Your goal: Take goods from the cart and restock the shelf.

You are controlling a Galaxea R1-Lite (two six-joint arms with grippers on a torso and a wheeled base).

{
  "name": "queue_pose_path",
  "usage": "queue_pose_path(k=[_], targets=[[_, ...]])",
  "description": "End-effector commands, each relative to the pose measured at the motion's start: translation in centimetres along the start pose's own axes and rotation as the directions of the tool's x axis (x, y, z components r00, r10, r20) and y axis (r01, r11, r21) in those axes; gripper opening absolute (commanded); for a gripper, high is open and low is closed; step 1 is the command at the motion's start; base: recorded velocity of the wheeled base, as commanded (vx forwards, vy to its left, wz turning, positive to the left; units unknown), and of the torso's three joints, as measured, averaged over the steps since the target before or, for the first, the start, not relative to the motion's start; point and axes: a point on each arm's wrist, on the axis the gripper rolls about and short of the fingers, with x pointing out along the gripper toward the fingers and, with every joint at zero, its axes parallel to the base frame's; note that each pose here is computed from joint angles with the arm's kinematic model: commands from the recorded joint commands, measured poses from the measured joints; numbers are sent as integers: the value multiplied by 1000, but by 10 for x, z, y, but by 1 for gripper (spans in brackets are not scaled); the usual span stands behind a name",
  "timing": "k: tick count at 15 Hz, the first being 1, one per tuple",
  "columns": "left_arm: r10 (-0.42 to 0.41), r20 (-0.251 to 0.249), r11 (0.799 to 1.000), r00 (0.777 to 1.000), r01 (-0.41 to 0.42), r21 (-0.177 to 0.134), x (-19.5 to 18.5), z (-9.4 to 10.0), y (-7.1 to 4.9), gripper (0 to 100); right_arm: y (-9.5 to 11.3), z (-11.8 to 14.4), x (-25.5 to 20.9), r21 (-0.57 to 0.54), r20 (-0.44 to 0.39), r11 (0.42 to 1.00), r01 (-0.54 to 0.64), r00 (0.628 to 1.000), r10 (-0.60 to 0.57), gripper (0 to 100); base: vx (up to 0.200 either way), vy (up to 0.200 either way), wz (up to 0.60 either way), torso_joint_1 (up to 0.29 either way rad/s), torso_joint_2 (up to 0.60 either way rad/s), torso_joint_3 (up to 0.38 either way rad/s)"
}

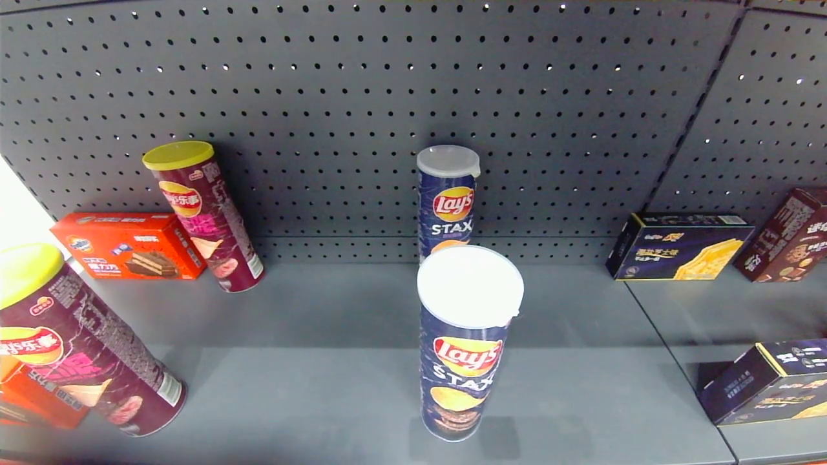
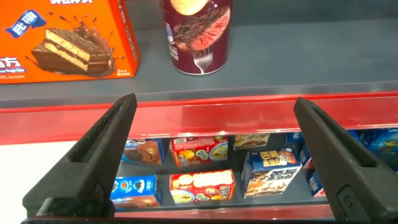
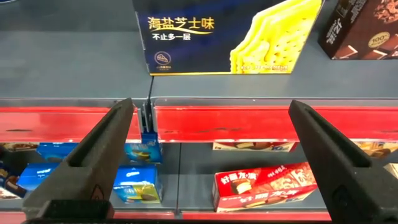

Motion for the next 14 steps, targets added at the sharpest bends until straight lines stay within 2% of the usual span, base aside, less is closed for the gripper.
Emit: queue_pose_path(k=[1, 14], targets=[[0, 0, 1000, 1000, 0, 0, 0, 0, 0, 100, 0, 0, 0, 0, 0, 1000, 0, 1000, 0, 100, 0, 0, 0, 0, 0, 0], [0, 0, 1000, 1000, 0, 0, 0, 0, 0, 100, 0, 0, 0, 0, -1, 1000, 0, 1000, 0, 100, 0, 0, 0, 0, 0, 0]])
